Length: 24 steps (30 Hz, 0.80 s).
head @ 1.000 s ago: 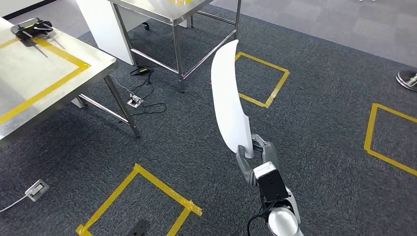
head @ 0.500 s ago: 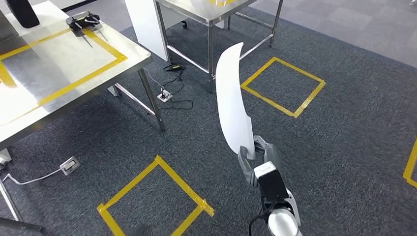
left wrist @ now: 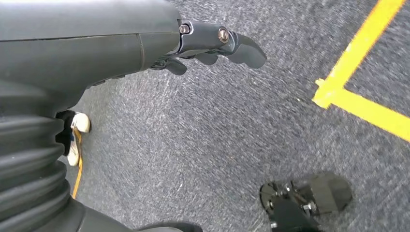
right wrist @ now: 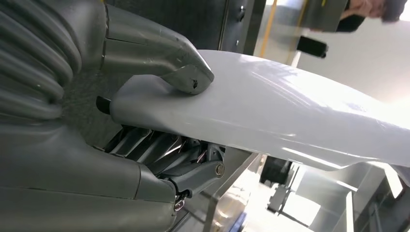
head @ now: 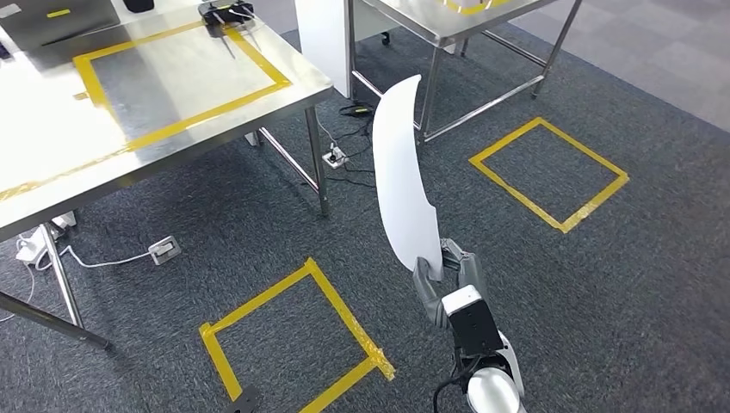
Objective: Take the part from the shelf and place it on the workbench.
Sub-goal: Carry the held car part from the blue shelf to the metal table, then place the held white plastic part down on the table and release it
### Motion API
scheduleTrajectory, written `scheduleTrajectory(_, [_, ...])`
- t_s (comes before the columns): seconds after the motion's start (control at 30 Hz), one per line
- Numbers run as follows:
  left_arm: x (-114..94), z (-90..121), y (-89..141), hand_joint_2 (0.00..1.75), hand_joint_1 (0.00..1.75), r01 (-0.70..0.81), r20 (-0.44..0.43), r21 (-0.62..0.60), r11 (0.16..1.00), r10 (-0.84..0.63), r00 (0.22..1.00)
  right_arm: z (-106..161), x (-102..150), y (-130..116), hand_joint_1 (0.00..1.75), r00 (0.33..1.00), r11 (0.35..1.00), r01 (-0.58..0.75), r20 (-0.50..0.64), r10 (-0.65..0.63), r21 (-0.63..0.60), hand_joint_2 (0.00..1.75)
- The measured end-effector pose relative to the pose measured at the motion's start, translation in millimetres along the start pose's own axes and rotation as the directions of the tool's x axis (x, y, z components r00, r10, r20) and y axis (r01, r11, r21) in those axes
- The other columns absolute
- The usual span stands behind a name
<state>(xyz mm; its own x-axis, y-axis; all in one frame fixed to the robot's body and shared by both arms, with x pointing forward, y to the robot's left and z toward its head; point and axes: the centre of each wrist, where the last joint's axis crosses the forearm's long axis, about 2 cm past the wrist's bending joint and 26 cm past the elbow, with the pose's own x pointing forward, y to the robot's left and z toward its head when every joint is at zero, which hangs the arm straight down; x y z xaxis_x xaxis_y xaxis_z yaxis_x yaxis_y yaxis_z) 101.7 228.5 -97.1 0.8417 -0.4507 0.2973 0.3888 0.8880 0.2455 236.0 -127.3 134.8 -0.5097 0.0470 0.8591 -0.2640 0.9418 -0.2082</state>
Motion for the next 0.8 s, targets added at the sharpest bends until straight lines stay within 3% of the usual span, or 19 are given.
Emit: scheduleTrajectory(0.8, [0, -1, 3, 1.75, 0.0, -0.013, -0.002, 0.025, 1.0, 0.013, 1.0, -16, 2, 1, 1.75, 1.0, 1.0, 0.005, 0.019, -0.006, 0.031, 1.75])
